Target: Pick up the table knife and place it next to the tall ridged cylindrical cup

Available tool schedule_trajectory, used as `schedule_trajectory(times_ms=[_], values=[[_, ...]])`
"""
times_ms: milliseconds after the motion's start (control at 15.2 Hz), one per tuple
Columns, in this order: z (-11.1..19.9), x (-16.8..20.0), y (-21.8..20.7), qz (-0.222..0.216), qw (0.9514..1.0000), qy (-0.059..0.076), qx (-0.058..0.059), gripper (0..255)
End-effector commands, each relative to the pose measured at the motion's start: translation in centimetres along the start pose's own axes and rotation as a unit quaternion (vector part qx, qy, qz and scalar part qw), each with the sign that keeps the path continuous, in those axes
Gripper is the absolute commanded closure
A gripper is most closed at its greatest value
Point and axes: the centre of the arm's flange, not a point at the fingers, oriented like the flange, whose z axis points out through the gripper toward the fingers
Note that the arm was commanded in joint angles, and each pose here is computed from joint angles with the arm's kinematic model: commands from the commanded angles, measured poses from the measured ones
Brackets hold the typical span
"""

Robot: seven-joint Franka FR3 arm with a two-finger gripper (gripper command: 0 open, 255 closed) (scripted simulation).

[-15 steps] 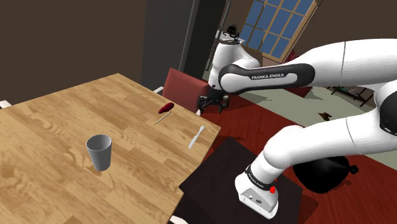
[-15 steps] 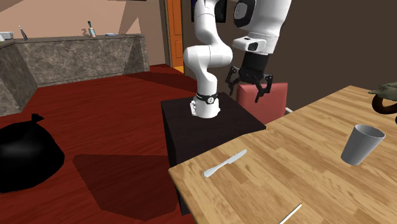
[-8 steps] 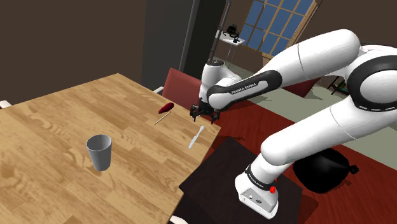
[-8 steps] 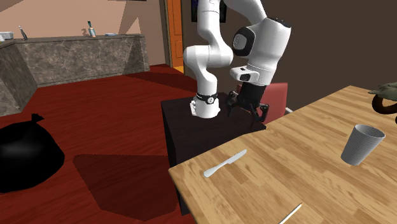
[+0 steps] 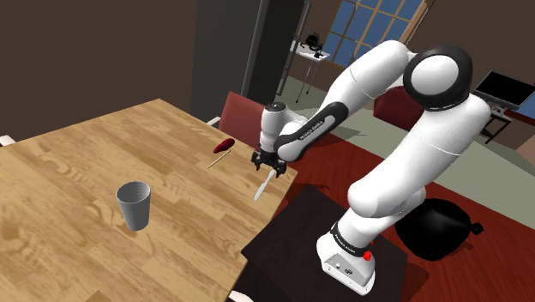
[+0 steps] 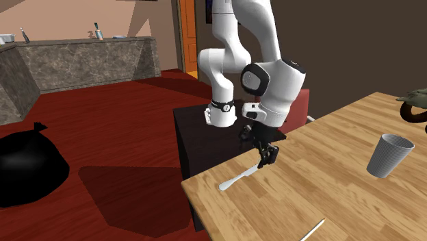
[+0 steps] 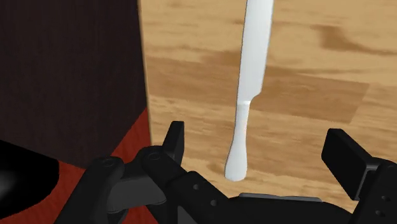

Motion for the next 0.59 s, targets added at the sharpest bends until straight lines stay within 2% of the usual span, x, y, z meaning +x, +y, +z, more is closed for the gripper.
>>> schedule_trajectory(times_ms=[0, 528], values=[[3.0, 0.6, -0.6, 0.045, 0.999, 0.002, -0.004, 0], [7.3, 0.7, -0.7, 0.05, 0.9987, 0.003, -0.004, 0]])
